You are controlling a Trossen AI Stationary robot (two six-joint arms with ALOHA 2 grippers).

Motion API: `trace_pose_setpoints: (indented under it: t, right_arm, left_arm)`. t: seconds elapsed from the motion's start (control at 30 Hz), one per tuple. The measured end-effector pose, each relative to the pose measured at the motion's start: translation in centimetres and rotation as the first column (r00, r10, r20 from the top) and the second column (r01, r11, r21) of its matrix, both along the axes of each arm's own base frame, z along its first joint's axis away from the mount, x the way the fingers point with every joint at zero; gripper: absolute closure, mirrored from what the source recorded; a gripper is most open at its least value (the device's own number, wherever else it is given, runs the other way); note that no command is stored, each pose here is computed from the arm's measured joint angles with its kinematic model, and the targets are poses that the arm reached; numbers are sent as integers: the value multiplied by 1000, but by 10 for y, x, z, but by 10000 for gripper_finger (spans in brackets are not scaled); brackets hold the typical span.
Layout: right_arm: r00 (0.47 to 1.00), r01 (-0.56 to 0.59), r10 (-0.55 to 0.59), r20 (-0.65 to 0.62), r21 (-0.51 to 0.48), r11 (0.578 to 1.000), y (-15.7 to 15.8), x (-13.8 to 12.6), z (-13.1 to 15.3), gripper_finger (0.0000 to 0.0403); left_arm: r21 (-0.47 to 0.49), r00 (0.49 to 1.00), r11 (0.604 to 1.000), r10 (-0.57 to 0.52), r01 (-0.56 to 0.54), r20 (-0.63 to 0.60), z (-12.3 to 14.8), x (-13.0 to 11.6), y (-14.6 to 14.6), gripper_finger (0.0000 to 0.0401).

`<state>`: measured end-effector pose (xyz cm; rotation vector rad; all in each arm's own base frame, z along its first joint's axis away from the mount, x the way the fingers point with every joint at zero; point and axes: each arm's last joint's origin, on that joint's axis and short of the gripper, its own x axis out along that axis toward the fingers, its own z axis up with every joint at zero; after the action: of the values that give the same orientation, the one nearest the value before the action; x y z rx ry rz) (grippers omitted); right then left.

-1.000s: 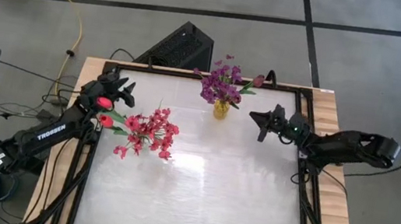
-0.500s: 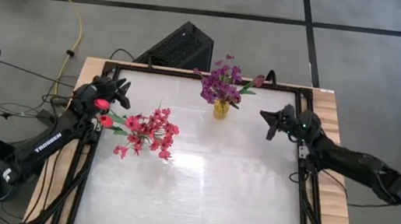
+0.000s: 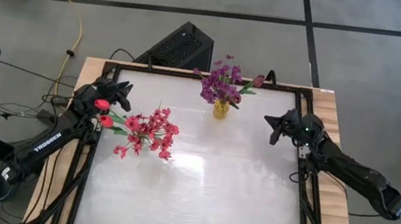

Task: Sort flowers into vase by color
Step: Return to Home Position

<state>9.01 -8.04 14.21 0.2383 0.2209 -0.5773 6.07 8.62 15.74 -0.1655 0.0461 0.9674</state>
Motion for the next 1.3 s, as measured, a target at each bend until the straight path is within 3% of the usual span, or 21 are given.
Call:
trace_pose_setpoints:
  t: [0.6,1.3]
  right_arm:
    - [994,36,-24,103,-109,993,8,-9,20,363]
    - [997,32,-26,73,-81,996,8,-9,16,352]
  left_arm:
    - [-28,999,1000,10,-9,38,0,0,0,314]
    - [-28,999,1000,11,-9,38,0,0,0,314]
